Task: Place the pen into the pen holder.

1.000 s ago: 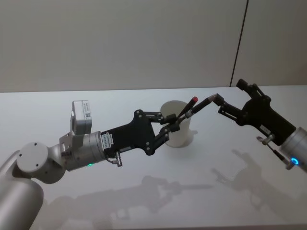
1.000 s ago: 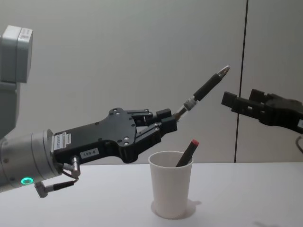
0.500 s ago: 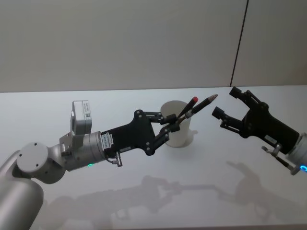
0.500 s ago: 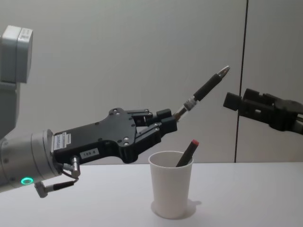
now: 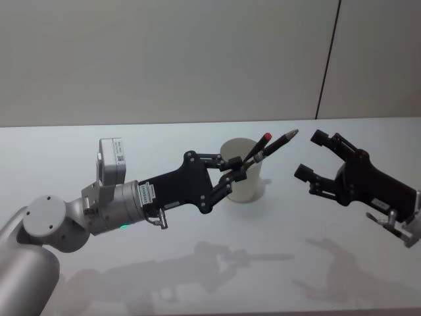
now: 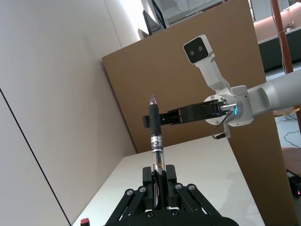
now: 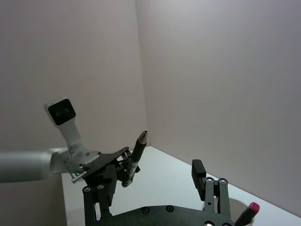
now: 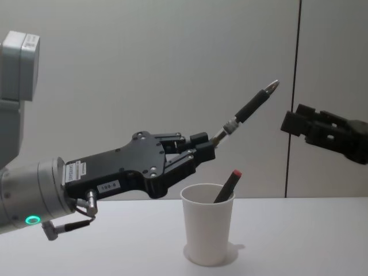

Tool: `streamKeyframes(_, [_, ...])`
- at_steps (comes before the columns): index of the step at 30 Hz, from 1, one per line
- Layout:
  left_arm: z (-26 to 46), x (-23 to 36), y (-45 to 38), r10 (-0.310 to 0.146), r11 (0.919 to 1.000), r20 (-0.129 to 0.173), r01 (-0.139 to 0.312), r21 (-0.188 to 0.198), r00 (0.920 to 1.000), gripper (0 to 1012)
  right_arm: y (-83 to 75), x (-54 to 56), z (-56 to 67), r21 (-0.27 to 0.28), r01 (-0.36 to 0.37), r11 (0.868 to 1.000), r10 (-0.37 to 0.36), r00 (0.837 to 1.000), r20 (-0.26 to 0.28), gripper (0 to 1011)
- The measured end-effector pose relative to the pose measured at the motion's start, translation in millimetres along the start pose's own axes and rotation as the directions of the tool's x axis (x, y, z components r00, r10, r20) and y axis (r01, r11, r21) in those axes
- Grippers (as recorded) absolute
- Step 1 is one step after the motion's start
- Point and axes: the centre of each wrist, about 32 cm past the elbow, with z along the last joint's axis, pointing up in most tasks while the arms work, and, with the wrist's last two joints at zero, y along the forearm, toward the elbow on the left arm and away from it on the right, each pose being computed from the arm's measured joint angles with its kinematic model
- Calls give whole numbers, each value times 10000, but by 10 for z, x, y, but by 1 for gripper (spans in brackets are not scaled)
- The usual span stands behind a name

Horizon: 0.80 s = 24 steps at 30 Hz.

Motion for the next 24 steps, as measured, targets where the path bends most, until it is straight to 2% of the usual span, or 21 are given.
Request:
streamKeyframes(10, [0,0,0,0,10000,0,0,0,10000,178,1,-8,-45,308,-452,9985,467,9976,-508,1001])
streamKeyframes(17, [0,0,0,0,10000,1,0,0,10000,178,80,3,-123,622,-684,9957,742,9925,-972,1001])
streamKeyframes(24, [0,0,0,1,10000,1,-1,0,10000,178,167,61,-175,843,-1055,9908,1146,9871,-1115,1001])
